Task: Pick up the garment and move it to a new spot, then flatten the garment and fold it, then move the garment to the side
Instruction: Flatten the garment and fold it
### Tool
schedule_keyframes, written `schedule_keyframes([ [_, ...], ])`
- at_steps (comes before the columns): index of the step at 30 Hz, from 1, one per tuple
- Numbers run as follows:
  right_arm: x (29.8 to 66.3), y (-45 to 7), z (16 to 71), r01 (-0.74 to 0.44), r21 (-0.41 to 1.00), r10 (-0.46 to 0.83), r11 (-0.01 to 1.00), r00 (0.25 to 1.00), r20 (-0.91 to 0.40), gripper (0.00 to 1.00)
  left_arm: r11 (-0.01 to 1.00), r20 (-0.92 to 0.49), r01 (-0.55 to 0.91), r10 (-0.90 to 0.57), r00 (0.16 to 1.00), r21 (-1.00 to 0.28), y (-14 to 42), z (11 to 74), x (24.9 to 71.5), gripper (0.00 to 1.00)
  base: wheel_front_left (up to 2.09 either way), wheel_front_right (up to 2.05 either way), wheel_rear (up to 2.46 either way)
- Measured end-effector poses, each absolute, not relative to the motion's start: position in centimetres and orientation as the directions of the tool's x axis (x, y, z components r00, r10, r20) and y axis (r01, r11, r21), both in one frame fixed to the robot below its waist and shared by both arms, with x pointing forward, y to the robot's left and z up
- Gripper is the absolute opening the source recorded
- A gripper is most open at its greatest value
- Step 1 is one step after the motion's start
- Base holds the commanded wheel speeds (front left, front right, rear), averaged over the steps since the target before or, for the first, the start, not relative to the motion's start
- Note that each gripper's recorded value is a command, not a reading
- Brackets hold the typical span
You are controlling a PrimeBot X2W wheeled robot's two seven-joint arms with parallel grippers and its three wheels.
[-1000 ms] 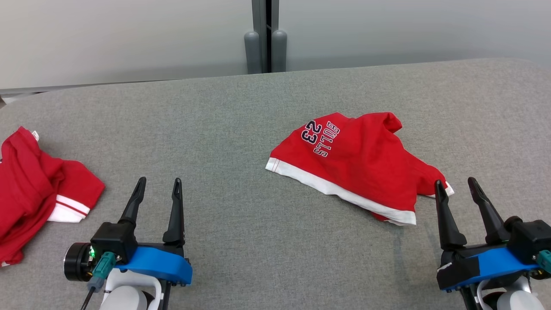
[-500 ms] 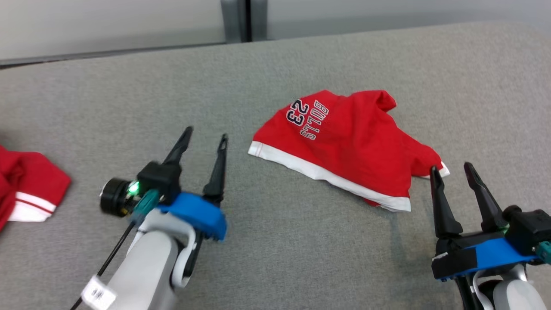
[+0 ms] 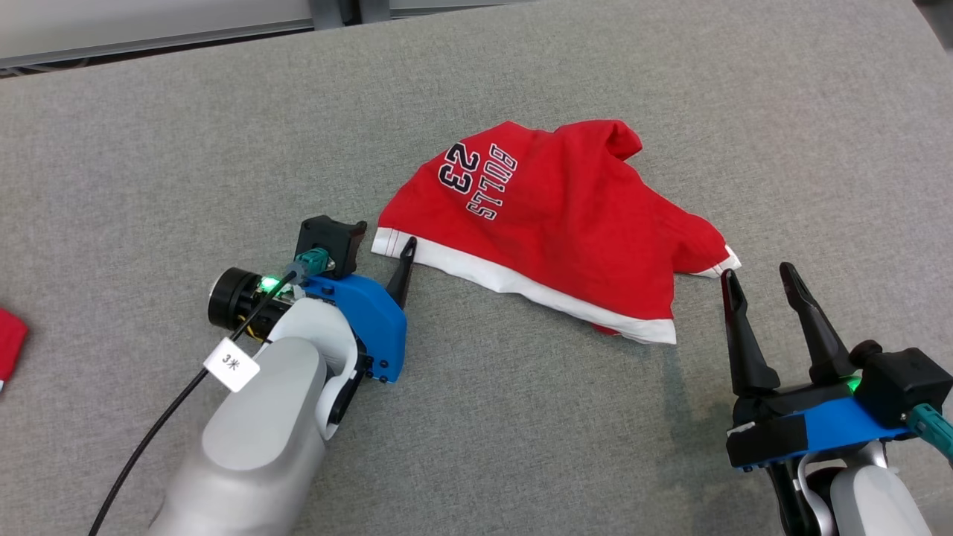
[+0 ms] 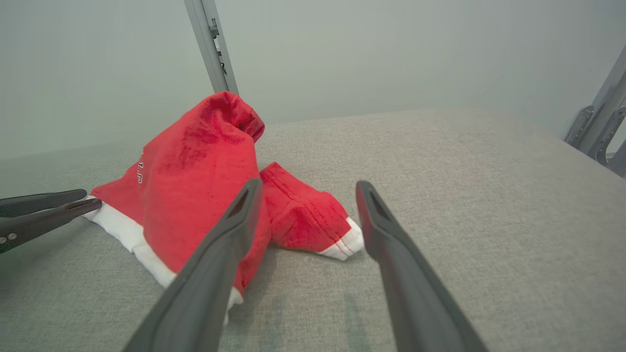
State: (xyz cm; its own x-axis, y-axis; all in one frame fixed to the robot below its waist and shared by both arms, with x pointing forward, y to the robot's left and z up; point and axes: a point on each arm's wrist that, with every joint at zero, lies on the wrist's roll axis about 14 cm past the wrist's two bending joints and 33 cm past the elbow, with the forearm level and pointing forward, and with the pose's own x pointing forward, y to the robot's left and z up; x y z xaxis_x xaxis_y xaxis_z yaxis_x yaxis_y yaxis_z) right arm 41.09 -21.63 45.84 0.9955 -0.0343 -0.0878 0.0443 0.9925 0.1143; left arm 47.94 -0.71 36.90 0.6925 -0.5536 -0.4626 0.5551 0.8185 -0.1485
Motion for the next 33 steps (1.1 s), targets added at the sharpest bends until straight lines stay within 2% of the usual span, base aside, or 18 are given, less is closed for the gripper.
schedule_keyframes([
  [2,41.0,-21.8,45.6,0.050,0.115,-0.039,0.992,0.995,-0.092,1.00,0.822,-0.501,0.549,-0.544,0.674,-0.154,-0.5,36.0,47.7,0.11,0.00,0.00,0.00],
  [3,41.0,-21.8,45.5,0.052,0.115,-0.042,0.992,0.995,-0.094,1.00,0.823,-0.516,0.546,-0.540,0.665,-0.156,-0.4,35.6,47.7,0.00,0.00,0.00,0.00],
  [9,41.1,-22.0,45.6,0.060,0.118,-0.050,0.991,0.995,-0.086,1.00,0.824,-0.499,0.538,-0.546,0.673,-0.176,-0.4,35.9,47.9,0.00,0.00,0.00,0.00],
  [16,40.9,-22.7,45.8,0.082,0.124,-0.072,0.989,0.994,-0.080,1.00,0.881,-0.402,0.436,-0.473,0.784,-0.187,2.7,37.6,48.0,0.00,0.00,0.00,0.00],
  [25,41.1,-22.0,45.4,0.067,0.135,-0.055,0.989,0.994,-0.094,1.00,0.955,-0.428,0.233,-0.291,0.856,-0.183,9.5,37.3,43.6,0.00,0.00,0.00,0.00],
  [32,41.6,-21.1,46.2,0.032,0.134,-0.022,0.990,0.997,-0.074,1.00,0.969,-0.483,0.118,-0.213,0.850,-0.219,11.7,37.2,39.2,0.00,0.00,0.00,0.00],
  [33,41.7,-21.0,46.4,0.026,0.133,-0.017,0.991,0.997,-0.071,1.00,0.967,-0.487,0.114,-0.214,0.847,-0.226,11.7,37.3,38.8,0.28,0.00,0.00,0.00],
])
